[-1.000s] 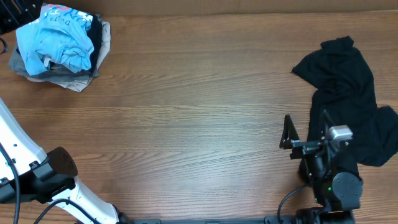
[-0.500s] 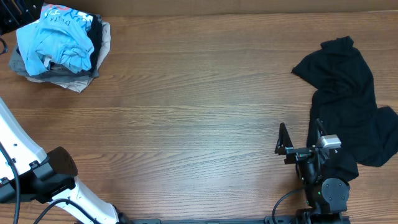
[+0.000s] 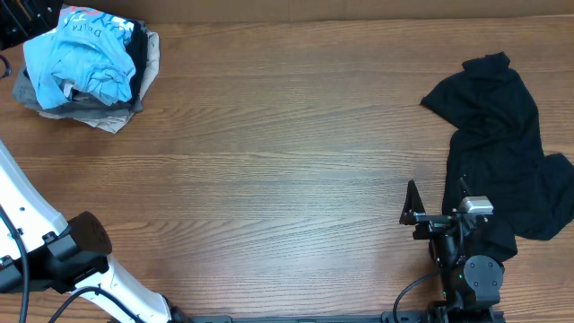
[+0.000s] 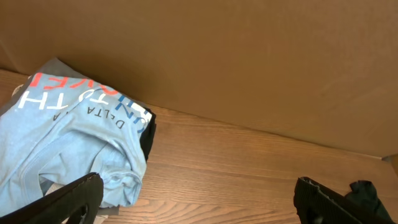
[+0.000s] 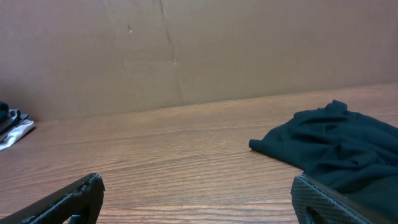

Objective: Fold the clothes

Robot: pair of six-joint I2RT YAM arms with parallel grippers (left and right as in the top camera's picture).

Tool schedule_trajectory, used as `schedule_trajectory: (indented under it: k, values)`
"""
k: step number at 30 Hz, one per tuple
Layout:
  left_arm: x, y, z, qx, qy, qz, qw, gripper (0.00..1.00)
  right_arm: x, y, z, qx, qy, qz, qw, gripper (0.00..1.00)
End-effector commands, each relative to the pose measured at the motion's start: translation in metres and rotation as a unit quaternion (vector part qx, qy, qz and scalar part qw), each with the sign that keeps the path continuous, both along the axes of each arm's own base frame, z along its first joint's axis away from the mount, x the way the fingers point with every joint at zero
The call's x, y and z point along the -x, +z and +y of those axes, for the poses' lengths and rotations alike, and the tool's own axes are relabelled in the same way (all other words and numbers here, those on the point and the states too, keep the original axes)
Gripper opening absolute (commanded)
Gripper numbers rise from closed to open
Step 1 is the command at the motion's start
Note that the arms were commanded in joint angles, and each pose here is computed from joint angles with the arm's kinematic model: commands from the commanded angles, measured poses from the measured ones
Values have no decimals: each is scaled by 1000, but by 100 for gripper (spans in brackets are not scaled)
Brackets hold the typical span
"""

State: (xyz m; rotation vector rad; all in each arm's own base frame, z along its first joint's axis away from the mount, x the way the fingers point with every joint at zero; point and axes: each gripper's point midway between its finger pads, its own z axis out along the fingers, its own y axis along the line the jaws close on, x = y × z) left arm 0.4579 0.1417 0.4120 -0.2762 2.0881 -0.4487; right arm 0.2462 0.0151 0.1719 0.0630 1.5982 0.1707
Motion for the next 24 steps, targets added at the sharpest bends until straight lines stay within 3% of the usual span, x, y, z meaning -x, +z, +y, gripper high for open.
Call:
schedule_trajectory:
  k: [1, 24]
  values:
    - [-3, -2, -2, -6, -7, 0, 1000, 100, 0, -2, -3, -1, -7, -1, 1000, 100]
    - [-4, -4, -2, -16, 2, 5, 1000, 100, 0, -2, -3, -1, -7, -1, 1000, 100]
